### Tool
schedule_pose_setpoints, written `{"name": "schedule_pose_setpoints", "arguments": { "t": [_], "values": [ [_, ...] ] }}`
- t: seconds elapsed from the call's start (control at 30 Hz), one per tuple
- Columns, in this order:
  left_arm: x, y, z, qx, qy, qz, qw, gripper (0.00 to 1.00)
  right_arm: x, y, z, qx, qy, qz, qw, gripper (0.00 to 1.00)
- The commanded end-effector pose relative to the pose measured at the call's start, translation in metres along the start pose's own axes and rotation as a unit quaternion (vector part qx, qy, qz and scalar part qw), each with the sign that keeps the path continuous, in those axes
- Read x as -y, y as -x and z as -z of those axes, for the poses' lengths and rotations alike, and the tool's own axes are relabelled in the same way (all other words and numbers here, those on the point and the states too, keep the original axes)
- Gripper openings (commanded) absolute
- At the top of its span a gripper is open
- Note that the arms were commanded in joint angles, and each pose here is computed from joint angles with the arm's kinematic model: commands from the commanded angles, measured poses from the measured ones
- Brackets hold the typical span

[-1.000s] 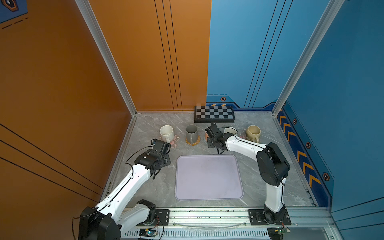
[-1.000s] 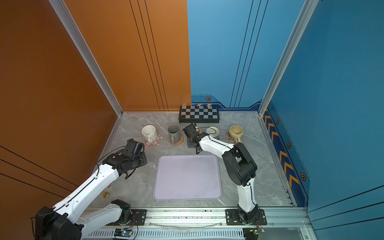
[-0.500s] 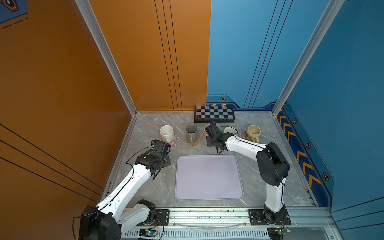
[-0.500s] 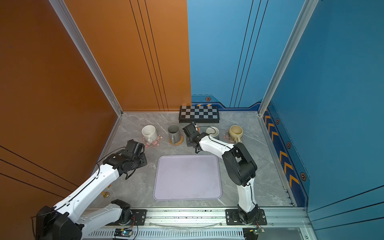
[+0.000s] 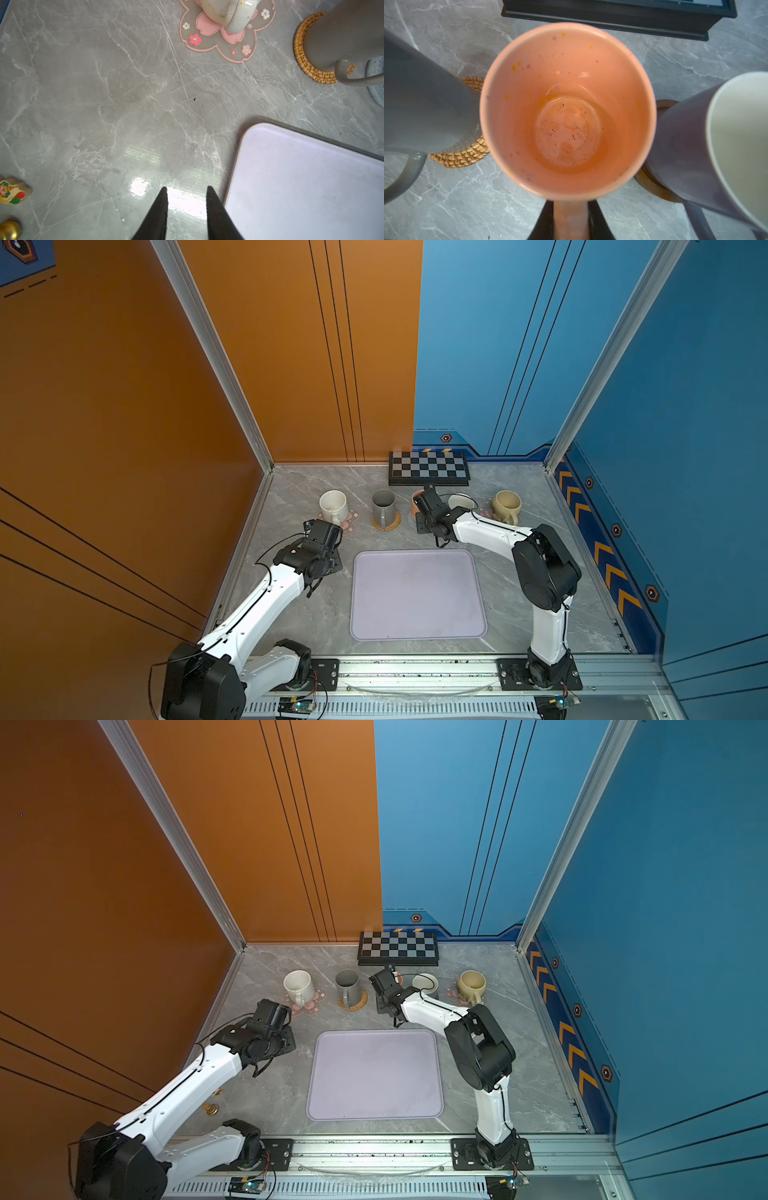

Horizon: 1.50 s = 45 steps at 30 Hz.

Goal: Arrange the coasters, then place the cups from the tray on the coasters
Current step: 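Carry the orange mug over the blue knit coaster with the right gripper, then lower the orange mug onto the blue knit coaster with the right gripper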

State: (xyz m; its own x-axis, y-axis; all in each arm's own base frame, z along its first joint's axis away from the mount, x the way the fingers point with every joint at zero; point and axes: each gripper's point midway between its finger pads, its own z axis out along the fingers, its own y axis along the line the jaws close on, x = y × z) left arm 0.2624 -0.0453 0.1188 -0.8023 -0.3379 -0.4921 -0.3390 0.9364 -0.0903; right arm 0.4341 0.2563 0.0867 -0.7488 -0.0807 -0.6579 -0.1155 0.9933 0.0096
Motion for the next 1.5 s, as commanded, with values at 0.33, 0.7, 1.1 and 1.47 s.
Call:
{"name": "schedule_pose_setpoints", "arguments": {
  "t": [0.33,0.7,1.1,1.47],
  "values": [
    [0.005,0.003,0.001,-0.004,-0.011,-0.003,1.000,0.32,-0.008,0.037,0.021,0.064,0.026,-0.027,0.997,0.00],
    [0.005,0.001,0.000,-0.008,-0.012,-0.003,1.000,0.32,-0.008,0.029,0.019,0.056,0.028,-0.035,0.997,0.00],
    [0.005,0.000,0.000,-0.009,-0.014,-0.003,1.000,0.32,-0.012,0.009,0.021,0.038,0.034,-0.040,0.998,0.00],
    [0.002,-0.003,0.002,-0.007,-0.015,-0.002,1.000,0.33,-0.017,0.001,0.024,0.027,0.033,-0.034,0.999,0.30]
  ]
}}
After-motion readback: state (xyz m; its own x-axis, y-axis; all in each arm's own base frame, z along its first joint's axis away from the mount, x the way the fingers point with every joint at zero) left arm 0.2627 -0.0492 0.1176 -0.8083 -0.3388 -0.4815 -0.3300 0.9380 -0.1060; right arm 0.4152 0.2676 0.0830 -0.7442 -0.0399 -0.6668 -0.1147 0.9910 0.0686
